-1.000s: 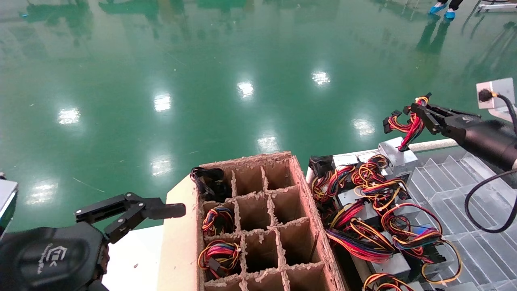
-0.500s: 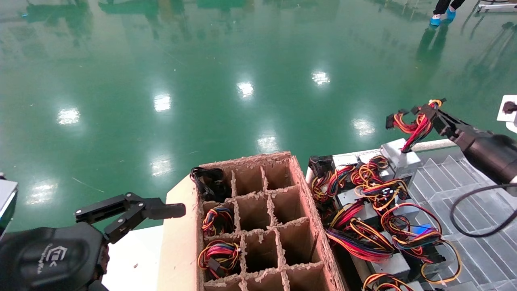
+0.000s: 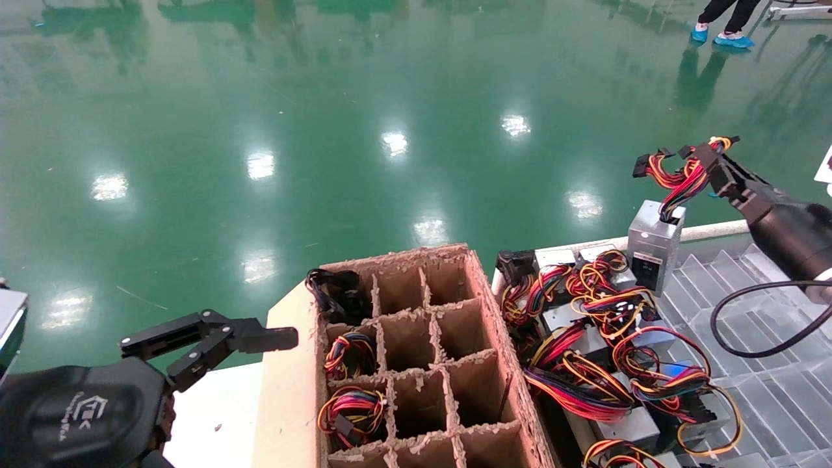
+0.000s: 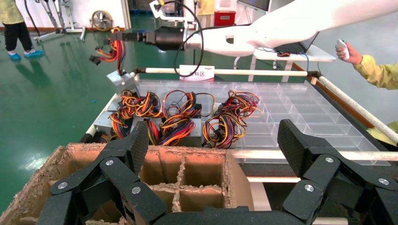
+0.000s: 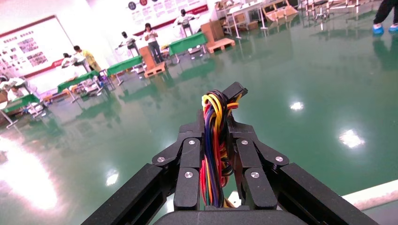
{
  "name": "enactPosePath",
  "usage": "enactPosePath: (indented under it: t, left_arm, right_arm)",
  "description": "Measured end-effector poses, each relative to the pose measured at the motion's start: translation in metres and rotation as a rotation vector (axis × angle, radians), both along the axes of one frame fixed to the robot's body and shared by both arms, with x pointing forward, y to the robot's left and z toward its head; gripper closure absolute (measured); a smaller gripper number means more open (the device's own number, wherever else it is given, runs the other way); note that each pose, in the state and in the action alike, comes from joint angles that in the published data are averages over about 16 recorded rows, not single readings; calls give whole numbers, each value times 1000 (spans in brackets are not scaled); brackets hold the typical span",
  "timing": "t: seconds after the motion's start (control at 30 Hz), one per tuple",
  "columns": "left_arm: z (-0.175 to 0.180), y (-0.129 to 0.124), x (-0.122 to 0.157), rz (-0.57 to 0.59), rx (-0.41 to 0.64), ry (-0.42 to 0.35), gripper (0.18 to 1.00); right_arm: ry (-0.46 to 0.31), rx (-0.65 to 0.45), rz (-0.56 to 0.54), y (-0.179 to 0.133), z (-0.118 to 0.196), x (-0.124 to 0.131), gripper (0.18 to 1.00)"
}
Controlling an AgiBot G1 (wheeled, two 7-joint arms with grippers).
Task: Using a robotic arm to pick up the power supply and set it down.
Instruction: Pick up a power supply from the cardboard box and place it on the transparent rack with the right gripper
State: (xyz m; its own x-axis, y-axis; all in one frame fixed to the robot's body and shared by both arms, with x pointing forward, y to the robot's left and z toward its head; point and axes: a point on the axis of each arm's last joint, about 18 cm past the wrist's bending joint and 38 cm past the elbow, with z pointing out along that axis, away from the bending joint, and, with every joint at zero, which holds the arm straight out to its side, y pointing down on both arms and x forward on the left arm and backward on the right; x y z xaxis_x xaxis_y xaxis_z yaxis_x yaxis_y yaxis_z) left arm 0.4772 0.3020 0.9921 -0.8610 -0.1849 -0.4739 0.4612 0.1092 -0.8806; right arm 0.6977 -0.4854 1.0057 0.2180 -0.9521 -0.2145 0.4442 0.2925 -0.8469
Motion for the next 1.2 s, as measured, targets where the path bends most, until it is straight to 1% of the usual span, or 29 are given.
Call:
enactPosePath:
  t: [0.27,0.5,0.87,1.03,1.2]
  left_arm:
    - [0,0,0,0,0,0,184]
    - [0,0,0,0,0,0,184]
    - [0,0,0,0,0,0,184]
    - [0,0,0,0,0,0,184]
    - [0,0,0,0,0,0,184]
  right_arm:
    - [2,14,3,12,-6,9,922]
    - [6,87,10,18,-19,14,922]
    - [-2,237,0,9,-53,12,922]
    - [-9,266,-10,4,-62,8,923]
    - [-10,270,-15,2,-64,7,923]
